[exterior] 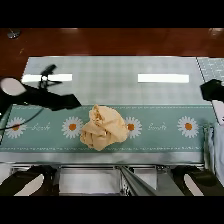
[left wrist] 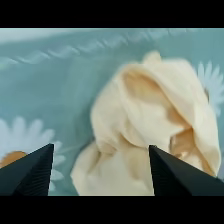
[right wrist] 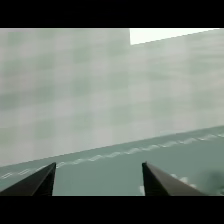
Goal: Fold the shirts.
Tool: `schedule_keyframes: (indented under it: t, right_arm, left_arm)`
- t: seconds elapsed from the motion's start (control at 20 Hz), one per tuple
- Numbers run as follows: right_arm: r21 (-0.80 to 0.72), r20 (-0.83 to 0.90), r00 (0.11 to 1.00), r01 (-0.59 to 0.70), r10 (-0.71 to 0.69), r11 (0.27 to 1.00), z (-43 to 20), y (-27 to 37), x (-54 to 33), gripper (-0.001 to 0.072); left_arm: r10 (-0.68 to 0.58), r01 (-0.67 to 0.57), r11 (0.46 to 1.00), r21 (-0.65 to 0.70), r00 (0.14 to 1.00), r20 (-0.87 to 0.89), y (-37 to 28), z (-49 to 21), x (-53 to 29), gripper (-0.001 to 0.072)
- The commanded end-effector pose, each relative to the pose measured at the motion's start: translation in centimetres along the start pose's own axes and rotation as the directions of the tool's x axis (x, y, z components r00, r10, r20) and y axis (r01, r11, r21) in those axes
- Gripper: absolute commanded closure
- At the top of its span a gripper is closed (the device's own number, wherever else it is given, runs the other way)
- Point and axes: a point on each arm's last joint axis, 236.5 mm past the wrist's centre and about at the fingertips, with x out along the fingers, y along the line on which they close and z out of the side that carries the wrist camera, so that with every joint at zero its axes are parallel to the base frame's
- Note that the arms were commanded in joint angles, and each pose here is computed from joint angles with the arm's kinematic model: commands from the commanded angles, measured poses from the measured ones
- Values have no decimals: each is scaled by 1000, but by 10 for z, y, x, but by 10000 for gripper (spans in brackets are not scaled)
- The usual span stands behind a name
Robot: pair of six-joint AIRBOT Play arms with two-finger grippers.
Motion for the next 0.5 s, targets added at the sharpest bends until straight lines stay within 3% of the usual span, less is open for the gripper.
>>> schedule_keyframes:
  t: [0.0, 0.15, 0.3, 0.45]
  right_arm:
    - [114, -132, 950, 297, -282, 948, -27, -95, 9, 91]
    - [239, -312, 949, 130, -51, 962, -97, -62, 49, 92]
    - [276, -406, 889, -104, 214, 955, -154, 7, 71, 93]
    - [209, -491, 832, -174, 257, 962, -191, 36, 69, 93]
  left_arm:
    - [-50, 66, 988, -140, 992, 116, 19, 37, -40, 7]
    - [-238, 231, 938, -258, 971, 5, -4, 10, 7, 8]
    - [-529, 475, 829, -296, 838, -135, -64, -22, 40, 7]
    - [-534, 461, 831, -311, 818, -215, -72, -35, 75, 7]
